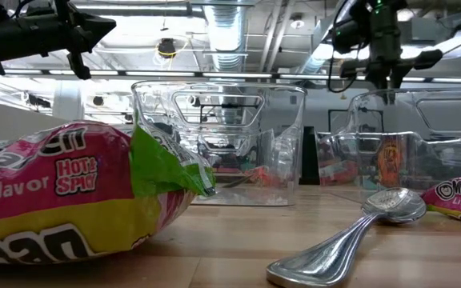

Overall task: Pick & Place Food Item
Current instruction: Put the orange seasoning pack into the right transparent bin

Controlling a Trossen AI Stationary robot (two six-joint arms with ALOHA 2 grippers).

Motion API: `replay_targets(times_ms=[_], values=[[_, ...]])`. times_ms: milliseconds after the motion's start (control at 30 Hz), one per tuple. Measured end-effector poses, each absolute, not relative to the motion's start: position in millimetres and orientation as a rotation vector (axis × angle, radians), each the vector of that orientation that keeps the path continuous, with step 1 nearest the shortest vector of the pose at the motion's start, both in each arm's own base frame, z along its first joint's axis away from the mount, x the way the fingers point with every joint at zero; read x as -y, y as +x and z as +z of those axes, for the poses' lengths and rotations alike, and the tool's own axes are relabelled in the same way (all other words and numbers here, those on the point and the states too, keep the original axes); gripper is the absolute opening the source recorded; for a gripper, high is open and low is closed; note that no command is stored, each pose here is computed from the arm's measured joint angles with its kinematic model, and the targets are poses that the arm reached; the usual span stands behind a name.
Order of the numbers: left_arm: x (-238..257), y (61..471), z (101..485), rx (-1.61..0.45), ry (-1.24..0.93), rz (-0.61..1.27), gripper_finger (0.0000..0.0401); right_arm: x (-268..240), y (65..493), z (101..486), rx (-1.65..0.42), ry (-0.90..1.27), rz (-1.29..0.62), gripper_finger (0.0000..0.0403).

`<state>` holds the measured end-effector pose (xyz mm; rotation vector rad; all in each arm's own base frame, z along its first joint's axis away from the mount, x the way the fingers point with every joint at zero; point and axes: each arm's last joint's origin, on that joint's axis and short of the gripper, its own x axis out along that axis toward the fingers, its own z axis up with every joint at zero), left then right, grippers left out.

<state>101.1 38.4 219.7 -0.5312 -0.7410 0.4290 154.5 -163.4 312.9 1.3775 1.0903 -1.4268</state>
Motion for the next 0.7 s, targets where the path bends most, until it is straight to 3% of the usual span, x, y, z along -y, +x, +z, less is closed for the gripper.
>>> replay_targets(times_ms=[267, 700], values=[[-38.4, 101.1, 219.7, 0.741, -0.531, 0.429, 0.0008, 161.6, 157.0, 312.5, -1.013, 1.464, -1.525, 0.0109], [-38.4, 101.2, 219.6, 0.74, -0.531, 0.429, 0.0008, 149.1, 174.7, 312.7, -0.826, 1.487, -1.674, 0.0118]])
